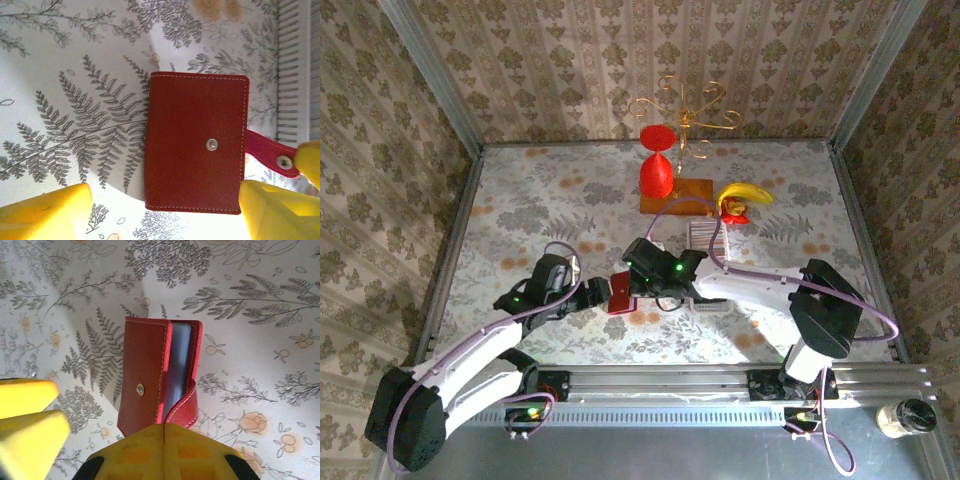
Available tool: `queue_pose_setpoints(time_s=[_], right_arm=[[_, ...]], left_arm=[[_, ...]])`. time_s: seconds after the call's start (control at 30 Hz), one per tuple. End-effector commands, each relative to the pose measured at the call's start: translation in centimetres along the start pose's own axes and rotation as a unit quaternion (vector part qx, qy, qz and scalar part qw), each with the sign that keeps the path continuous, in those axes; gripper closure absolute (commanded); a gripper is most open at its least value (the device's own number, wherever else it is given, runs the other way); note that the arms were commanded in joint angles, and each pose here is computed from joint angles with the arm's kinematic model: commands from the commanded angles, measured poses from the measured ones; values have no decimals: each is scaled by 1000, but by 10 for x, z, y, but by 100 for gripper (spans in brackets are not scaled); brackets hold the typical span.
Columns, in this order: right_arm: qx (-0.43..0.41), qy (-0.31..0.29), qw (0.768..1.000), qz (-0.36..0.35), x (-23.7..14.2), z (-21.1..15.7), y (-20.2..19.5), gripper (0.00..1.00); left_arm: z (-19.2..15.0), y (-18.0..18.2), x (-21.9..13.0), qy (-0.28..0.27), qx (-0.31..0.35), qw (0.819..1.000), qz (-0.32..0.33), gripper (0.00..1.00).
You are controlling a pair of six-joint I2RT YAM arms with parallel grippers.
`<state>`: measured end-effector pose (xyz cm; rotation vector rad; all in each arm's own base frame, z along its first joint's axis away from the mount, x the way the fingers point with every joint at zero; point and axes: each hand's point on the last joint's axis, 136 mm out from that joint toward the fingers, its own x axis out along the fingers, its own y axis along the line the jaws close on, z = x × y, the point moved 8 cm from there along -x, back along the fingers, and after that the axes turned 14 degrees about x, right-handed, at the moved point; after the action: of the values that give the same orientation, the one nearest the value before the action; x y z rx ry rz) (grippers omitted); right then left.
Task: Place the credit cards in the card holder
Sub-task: Open the card holder at the center of the table.
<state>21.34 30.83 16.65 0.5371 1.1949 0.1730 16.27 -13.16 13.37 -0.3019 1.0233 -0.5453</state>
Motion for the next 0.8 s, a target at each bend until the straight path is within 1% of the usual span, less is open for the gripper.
queue_pose_setpoints(time_s=[0.0,0.07,0.2,0.3,0.4,0.53,0.67,0.73,0.77], right_arm=[[10,-5,999,44,-15,-1,11,100],[14,-12,998,58,-19,0,12,100],[14,-24,998,64,-26,3,13,100],[12,-20,998,61,-24,2,12,100],[14,-19,998,62,-22,2,12,100],[13,-17,998,55,-21,1,10,100],[14,-21,999,39,-21,2,4,100],[16,-21,999,30,-19,3,-1,100],[18,-21,999,24,-17,3,-5,100]], left_arm=[[11,-8,-4,-8,6,1000,-9,18],[15,-11,-6,-13,5,1000,-17,15],[20,-13,-6,-22,10,1000,-20,10],[19,-11,-3,-14,5,1000,-14,9],[19,-10,2,-9,1,1000,-14,12],[23,-8,6,-3,5,1000,-5,24],[24,-1,8,4,-1,1000,8,43],[24,3,8,3,-5,1000,10,50],[23,5,8,3,-7,1000,12,57]])
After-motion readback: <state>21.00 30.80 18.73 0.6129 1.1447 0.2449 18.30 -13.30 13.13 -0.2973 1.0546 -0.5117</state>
